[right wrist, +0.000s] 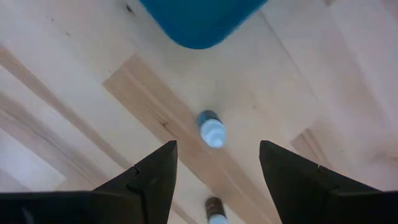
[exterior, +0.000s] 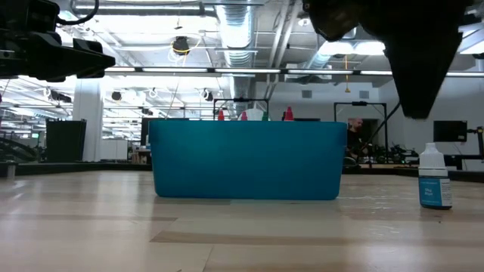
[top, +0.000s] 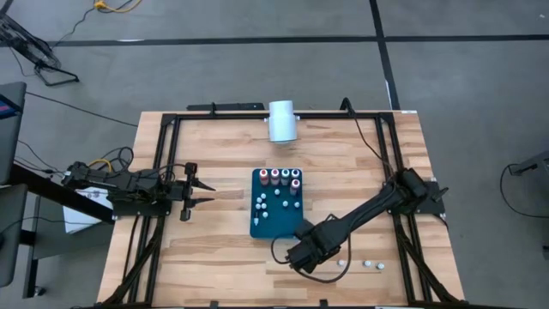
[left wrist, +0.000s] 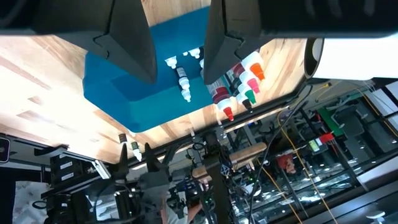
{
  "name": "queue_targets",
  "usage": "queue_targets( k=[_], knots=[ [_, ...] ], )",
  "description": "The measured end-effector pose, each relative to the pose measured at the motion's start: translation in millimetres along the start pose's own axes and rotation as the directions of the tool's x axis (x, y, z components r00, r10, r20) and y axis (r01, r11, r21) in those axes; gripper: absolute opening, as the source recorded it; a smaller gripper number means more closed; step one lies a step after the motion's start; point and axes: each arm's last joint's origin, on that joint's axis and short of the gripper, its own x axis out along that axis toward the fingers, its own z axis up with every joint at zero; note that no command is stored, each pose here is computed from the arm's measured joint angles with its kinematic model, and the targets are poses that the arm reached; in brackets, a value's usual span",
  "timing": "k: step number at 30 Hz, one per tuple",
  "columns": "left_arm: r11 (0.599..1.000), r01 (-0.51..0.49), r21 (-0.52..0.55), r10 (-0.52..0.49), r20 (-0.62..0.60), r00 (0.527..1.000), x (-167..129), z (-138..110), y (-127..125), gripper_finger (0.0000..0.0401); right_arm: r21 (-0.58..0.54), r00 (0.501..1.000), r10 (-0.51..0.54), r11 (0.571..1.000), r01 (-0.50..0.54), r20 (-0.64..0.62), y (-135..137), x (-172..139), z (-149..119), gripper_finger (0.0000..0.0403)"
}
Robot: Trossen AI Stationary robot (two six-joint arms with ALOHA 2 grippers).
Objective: Pick & Place food coloring
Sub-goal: Put the small blue food coloring bottle into the blue bin
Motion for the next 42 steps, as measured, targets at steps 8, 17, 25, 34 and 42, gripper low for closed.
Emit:
queue_targets(
  k=[8,17,25,34,42],
  knots=[
    [1.000,0.000,0.001,0.000,0.000,1.000,0,0,0,0.0123,0.039,1.000,-0.009,0.999,0.009,-0.007,-2,13,-2,0.0206],
    [1.000,0.000,0.001,0.000,0.001,1.000,0,0,0,0.0123,0.042,0.999,0.029,0.999,-0.028,-0.028,-3,37,-5,0.0183],
    [1.000,-0.001,0.000,0.001,0.001,1.000,0,0,0,0.0123,0.036,0.999,0.038,0.999,-0.036,-0.036,-3,45,-8,0.0166],
    [1.000,-0.001,0.001,0.001,0.001,1.000,0,0,0,0.0123,0.038,0.998,0.055,0.998,-0.054,-0.028,-5,56,-8,0.0108],
    [1.000,-0.001,0.000,0.001,0.001,1.000,0,0,0,0.0123,0.037,0.998,0.055,0.998,-0.054,-0.019,-5,56,-8,0.0073]
  ],
)
